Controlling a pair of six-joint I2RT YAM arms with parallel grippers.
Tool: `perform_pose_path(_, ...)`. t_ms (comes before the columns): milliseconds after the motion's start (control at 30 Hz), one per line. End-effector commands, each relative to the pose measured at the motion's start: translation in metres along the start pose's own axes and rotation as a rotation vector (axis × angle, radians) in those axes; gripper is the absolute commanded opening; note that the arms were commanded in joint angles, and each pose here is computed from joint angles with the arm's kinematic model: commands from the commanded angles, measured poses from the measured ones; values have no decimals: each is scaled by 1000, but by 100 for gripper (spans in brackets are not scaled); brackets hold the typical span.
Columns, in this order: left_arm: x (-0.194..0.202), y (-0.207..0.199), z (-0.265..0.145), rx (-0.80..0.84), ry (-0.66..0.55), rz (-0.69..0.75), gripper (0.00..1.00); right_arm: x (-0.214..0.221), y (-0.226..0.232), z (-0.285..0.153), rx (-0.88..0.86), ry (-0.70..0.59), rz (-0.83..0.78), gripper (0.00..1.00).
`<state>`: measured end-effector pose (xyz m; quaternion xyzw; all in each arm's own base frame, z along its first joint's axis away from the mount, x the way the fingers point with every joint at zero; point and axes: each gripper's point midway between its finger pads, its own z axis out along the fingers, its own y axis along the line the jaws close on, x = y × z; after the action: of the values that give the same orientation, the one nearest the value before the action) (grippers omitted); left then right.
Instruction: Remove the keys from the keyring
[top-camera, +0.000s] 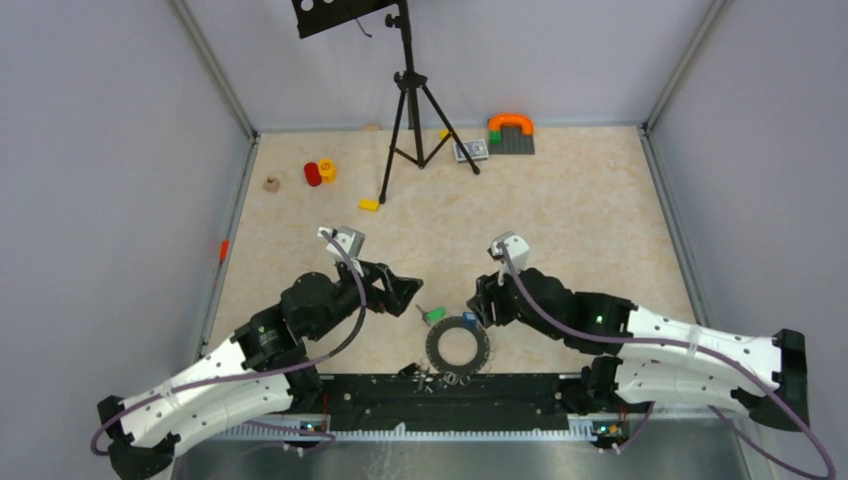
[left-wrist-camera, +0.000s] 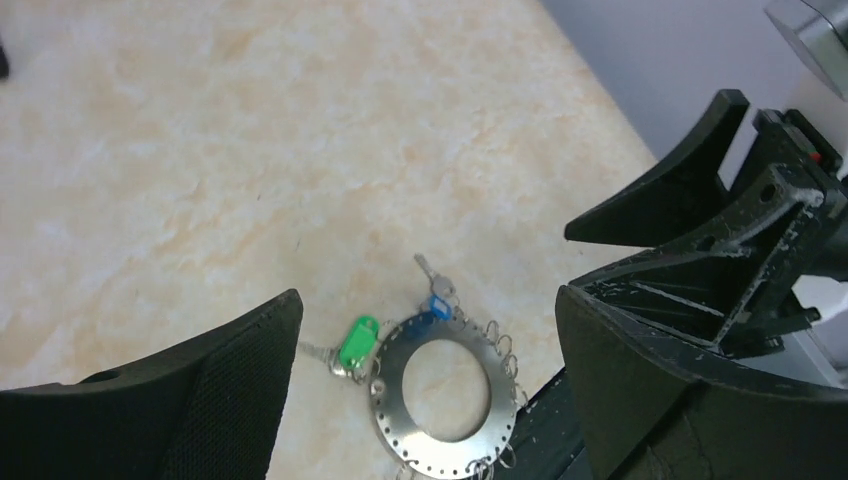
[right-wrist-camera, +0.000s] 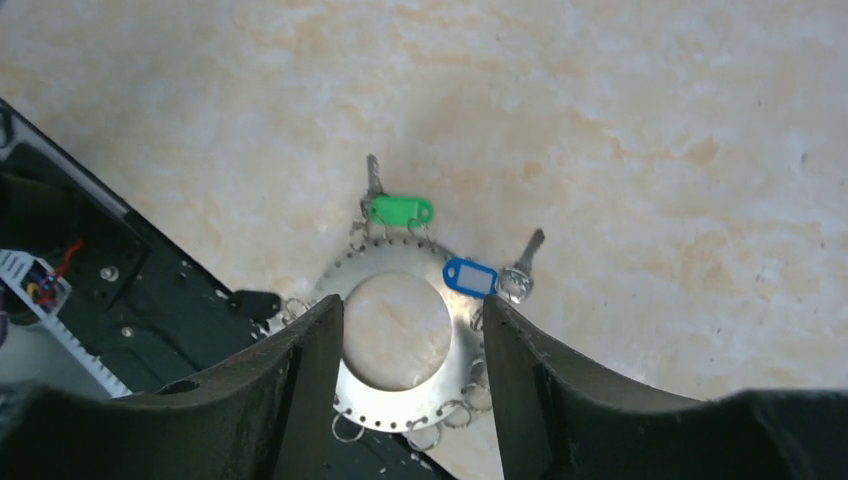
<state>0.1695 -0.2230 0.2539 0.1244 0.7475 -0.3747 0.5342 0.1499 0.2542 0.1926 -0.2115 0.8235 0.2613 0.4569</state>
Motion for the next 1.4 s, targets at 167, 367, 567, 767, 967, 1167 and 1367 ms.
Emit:
perform_pose_path(167,45,58,-10,-330,59,-280,99,44,-18,20,110,317,182,69)
perform_pose_path(367,78,45,-4,-230,145,-332,88,51,-27,23,205,418,146,67)
perform_pose_path(567,115,17,6,-23,291,-237,73,34,2,24,-20,341,64,54)
perform_pose_path(767,146,-2,3,141,416,-163,77,19,6,17,-79,246,40,51)
perform_pose_path(967,176,10,-9,129,501,-160,73,33,3,14,-87,279,26,51)
perform_pose_path(1167,196,9,-10,167,550,-169,66,33,3,12,-104,255,26,50)
perform_pose_path(1367,208,6,-2,210,583,-140,52,35,3,12,-108,258,23,50)
